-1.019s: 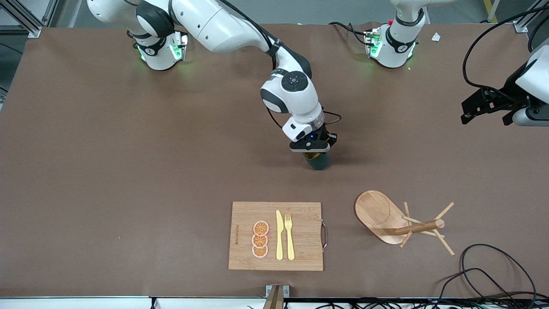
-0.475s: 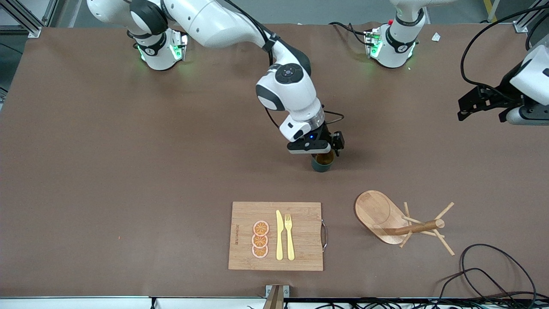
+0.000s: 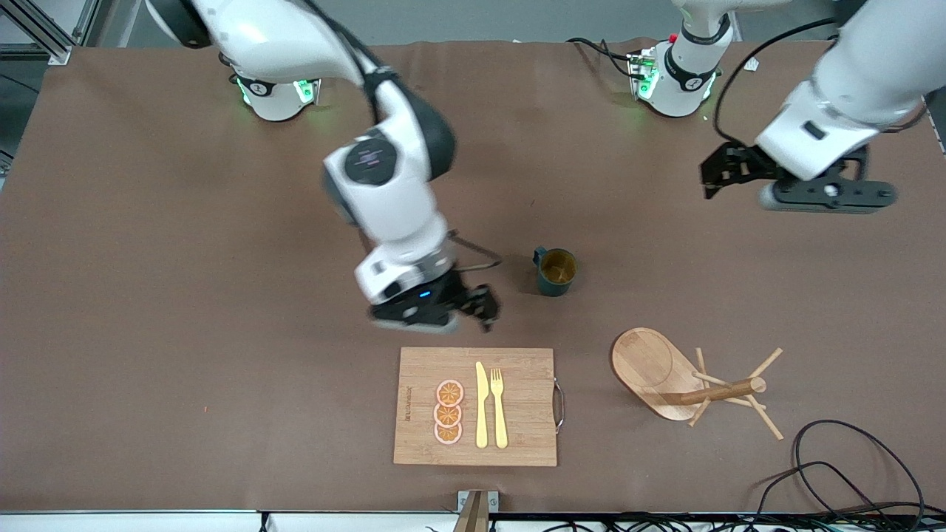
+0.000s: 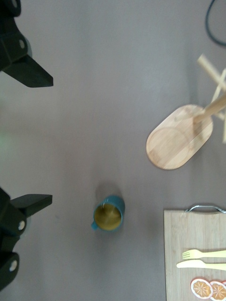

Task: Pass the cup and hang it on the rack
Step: 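Set down the mug and open the right gripper while the left gripper approaches, then withdraw the right gripper while the left gripper lowers toward the mug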

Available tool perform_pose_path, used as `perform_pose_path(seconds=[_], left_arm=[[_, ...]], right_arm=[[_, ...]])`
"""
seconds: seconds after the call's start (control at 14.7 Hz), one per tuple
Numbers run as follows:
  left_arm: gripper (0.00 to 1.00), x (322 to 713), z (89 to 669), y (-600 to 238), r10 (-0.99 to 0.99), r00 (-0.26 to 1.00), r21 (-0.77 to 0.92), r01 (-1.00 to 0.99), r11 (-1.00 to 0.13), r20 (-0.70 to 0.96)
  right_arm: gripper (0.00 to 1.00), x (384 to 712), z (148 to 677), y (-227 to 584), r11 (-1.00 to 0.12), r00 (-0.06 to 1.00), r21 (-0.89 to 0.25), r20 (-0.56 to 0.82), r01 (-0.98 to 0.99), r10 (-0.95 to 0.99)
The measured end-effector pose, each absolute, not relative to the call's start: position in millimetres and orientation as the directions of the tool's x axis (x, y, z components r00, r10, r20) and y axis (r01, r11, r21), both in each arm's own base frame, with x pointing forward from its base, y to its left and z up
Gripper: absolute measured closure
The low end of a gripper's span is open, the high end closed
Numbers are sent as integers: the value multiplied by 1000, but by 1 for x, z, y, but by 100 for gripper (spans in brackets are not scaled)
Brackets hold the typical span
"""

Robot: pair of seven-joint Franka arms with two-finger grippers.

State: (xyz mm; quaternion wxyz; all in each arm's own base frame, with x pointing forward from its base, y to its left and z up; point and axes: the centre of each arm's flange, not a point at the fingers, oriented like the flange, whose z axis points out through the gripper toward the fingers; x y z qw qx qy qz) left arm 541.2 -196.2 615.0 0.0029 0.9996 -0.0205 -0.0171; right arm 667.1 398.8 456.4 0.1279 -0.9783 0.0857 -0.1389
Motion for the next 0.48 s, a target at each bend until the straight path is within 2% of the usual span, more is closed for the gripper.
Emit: perform_pose_path(seconds=[0.2,0.48], left_arm=[[0,534,589,-252,-6,998,-13,-7,-1000,-56],[0,523,549,-326,-16,1000,-123,-16,-992,2]], right_arm=[[0,709,480,277,-972,972,-233,221,-29,-82],[0,731,501,130,-986,981,-156,193,64,34]])
